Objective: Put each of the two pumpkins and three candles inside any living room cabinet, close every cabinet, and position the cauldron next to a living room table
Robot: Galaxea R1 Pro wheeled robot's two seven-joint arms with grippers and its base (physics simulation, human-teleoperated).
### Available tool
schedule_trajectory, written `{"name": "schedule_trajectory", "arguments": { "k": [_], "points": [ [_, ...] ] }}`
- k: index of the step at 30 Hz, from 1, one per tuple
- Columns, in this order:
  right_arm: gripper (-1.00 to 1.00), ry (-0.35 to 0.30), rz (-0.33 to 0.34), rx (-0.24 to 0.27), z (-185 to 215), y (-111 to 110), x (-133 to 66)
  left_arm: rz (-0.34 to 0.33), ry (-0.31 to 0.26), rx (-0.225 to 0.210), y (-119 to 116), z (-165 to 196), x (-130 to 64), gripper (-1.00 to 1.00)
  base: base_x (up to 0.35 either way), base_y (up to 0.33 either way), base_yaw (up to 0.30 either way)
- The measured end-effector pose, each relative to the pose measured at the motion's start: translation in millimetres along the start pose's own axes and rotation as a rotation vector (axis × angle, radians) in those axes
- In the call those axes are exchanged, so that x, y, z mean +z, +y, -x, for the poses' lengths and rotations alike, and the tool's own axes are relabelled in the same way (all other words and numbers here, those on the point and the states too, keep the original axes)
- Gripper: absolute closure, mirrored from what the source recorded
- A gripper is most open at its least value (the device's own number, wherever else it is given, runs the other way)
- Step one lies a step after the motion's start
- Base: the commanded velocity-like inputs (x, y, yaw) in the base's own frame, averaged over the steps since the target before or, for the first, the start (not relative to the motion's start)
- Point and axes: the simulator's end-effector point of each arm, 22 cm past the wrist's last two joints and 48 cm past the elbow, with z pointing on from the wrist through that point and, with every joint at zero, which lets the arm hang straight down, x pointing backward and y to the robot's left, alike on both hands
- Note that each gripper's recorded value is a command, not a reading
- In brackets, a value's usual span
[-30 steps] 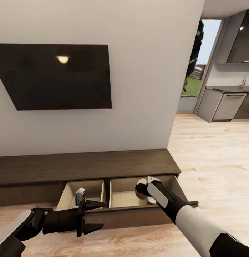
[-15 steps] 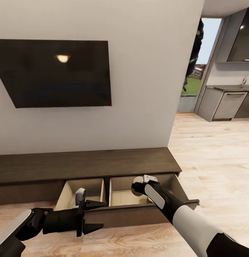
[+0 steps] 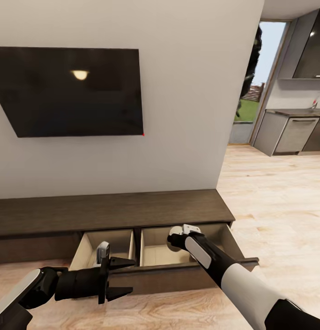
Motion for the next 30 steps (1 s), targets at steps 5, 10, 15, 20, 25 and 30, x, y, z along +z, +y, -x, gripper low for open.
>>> {"name": "schedule_trajectory", "arguments": {
  "k": [5,10,15,20,25,30],
  "points": [
    [1.00,0.006,-0.003,-0.032,-5.6,2.0,1.1,0.000,0.000,0.000,0.1,0.3,0.0,-1.00,0.055,0.004,0.000],
    [1.00,0.009,-0.003,-0.038,-7.2,2.7,1.4,0.000,0.000,0.000,0.2,0.1,0.1,-1.00,0.111,0.000,0.000],
    [1.00,0.011,-0.002,-0.036,-7.8,3.0,1.5,0.000,0.000,0.000,0.2,0.1,0.1,-1.00,0.027,0.001,0.000],
    [1.00,0.030,0.005,-0.040,-13.0,7.4,1.3,0.000,0.000,0.000,0.2,0.1,0.1,-1.00,0.060,0.015,0.000],
    [1.00,0.037,0.009,-0.040,-15.7,11.2,1.4,0.000,-0.001,0.000,0.0,0.5,-0.1,-1.00,0.008,0.002,0.000],
    [1.00,0.043,0.036,-0.033,-18.2,21.3,1.2,0.000,-0.001,0.000,-0.1,0.5,-0.2,-1.00,0.000,0.000,0.000]
  ]
}}
